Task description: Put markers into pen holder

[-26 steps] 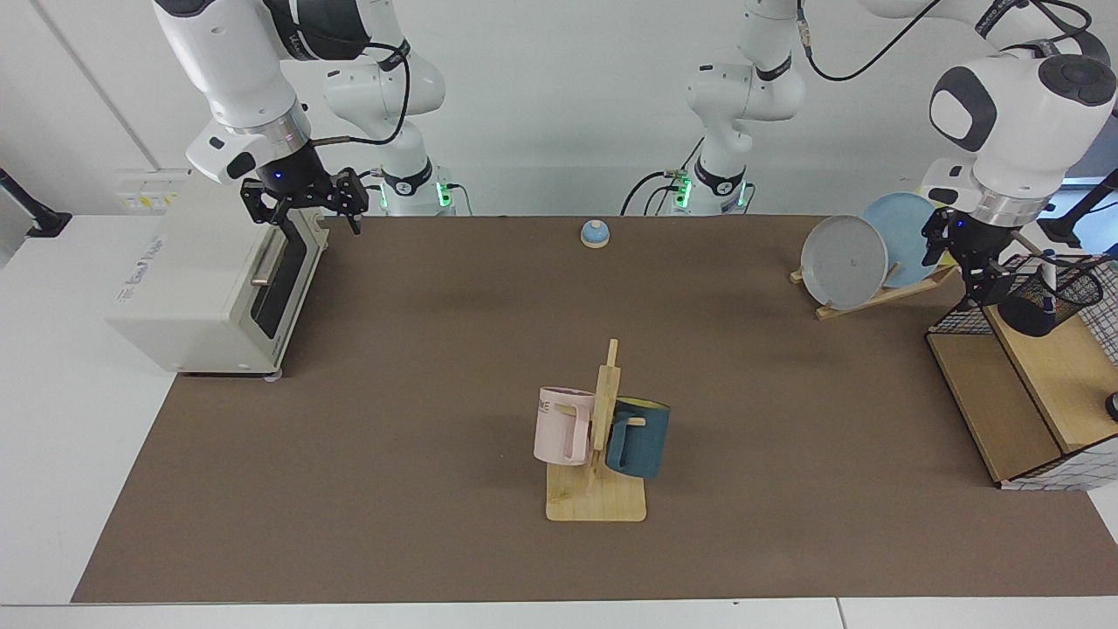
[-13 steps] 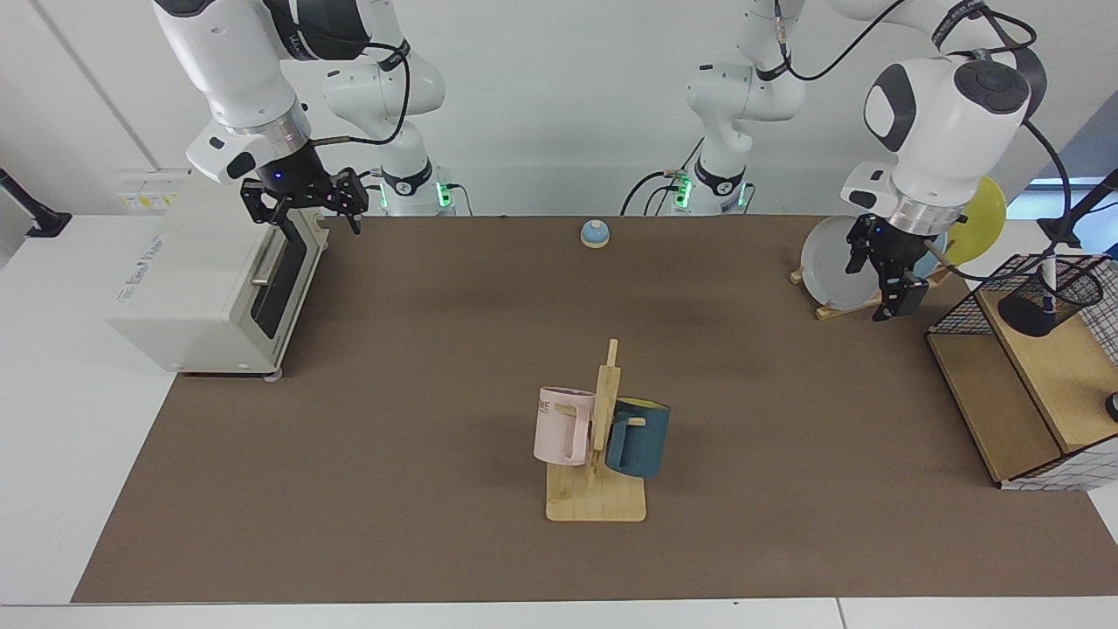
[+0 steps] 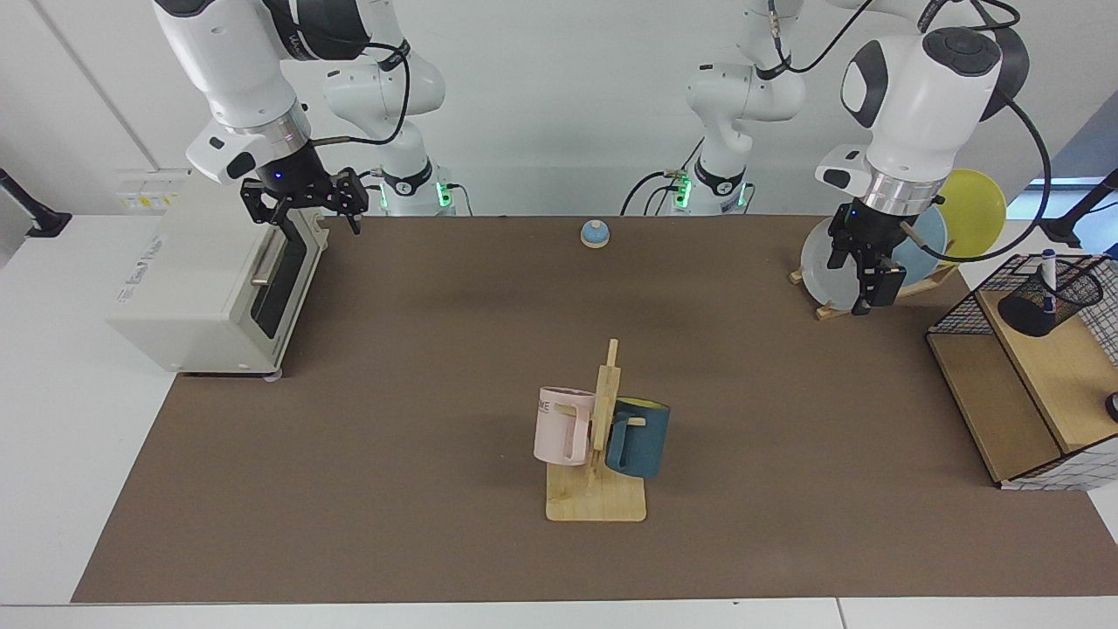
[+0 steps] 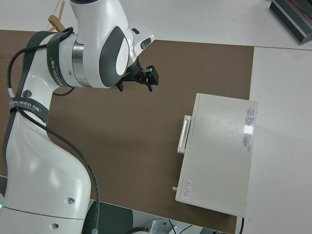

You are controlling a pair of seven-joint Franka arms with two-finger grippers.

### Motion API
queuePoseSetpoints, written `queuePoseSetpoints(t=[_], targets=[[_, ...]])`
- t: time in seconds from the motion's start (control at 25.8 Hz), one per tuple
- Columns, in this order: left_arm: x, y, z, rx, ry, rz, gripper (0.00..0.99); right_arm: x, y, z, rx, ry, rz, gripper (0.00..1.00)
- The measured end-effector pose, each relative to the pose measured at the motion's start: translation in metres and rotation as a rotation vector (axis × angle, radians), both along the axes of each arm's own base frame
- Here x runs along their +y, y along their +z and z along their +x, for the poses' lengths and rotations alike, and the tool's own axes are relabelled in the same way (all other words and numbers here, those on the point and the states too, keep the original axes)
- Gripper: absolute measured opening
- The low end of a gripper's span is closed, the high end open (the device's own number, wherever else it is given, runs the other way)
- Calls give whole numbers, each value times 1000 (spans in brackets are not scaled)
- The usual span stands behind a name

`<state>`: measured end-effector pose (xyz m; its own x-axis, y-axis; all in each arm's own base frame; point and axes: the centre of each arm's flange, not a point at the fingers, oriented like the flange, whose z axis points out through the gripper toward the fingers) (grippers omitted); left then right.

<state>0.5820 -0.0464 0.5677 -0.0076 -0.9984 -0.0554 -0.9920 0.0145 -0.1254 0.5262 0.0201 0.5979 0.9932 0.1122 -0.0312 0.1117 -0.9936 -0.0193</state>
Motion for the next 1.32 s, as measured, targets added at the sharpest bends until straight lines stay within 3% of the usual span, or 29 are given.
queuePoseSetpoints(t=[0.23, 0.43, 0.77, 1.32], targets=[[-2, 2, 2, -25, 81, -30, 991, 0, 0, 0, 0, 0, 0, 1000], [-3, 2, 2, -29, 245, -54, 991, 0, 0, 0, 0, 0, 0, 1000], [3, 0, -14, 50, 718, -71, 991, 0, 0, 0, 0, 0, 0, 1000], [2, 3, -25, 83, 1257, -93, 991, 0, 0, 0, 0, 0, 0, 1000]])
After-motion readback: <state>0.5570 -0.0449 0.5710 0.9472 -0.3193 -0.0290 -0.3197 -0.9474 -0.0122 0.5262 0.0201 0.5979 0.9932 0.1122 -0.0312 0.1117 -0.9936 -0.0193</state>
